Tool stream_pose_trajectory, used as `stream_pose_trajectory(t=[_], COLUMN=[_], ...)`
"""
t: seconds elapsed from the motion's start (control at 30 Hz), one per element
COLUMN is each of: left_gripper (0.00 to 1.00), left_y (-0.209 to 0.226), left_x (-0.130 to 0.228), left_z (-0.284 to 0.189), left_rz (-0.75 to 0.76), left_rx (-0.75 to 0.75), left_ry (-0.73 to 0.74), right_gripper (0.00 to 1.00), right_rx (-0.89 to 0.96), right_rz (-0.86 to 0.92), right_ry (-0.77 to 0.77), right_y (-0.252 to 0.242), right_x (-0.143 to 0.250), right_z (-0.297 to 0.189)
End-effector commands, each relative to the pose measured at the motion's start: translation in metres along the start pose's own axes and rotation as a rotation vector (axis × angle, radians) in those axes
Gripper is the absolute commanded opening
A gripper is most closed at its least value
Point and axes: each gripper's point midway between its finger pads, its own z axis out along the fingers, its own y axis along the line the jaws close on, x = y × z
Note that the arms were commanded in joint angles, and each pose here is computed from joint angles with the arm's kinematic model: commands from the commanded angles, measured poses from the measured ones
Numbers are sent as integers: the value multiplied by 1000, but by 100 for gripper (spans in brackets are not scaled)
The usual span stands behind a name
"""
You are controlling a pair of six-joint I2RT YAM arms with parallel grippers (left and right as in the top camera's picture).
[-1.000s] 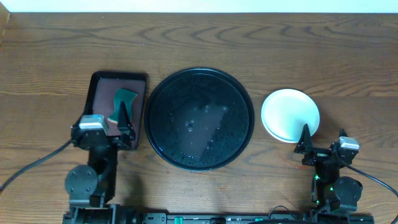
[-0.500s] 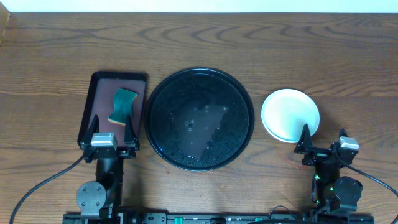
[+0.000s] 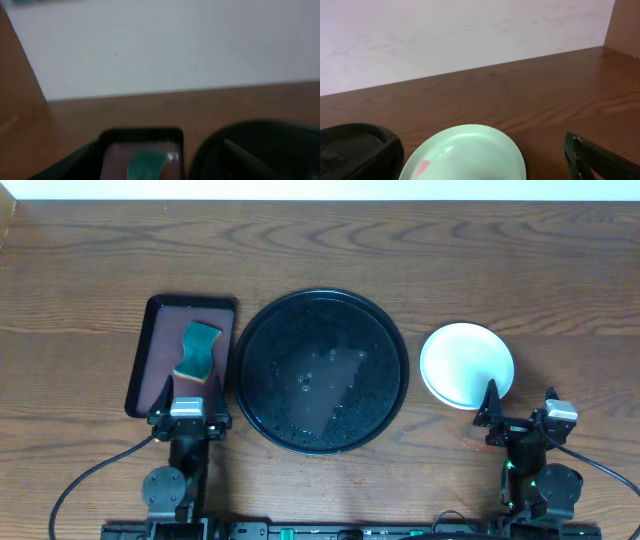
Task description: Clean dirty plates on tray and stack at the side
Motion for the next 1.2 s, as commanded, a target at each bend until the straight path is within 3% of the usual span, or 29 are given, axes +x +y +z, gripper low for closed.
stream_pose_trajectory(t=[0.0, 0.1, 1.17], left_gripper=[74, 74, 74], left_y=[-3, -5, -6], left_x=[18, 44, 43], left_z=[-1, -4, -4], left_rz=[24, 24, 22], left_rx=[13, 25, 26], left_ry=[65, 174, 168], right_gripper=[99, 99, 99], right_rx=[-17, -17, -17], right_rz=[-5, -5, -5], right_ry=[0, 0, 0], right_y=[4, 4, 4], right_x=[1, 1, 1], right_z=[0, 0, 0])
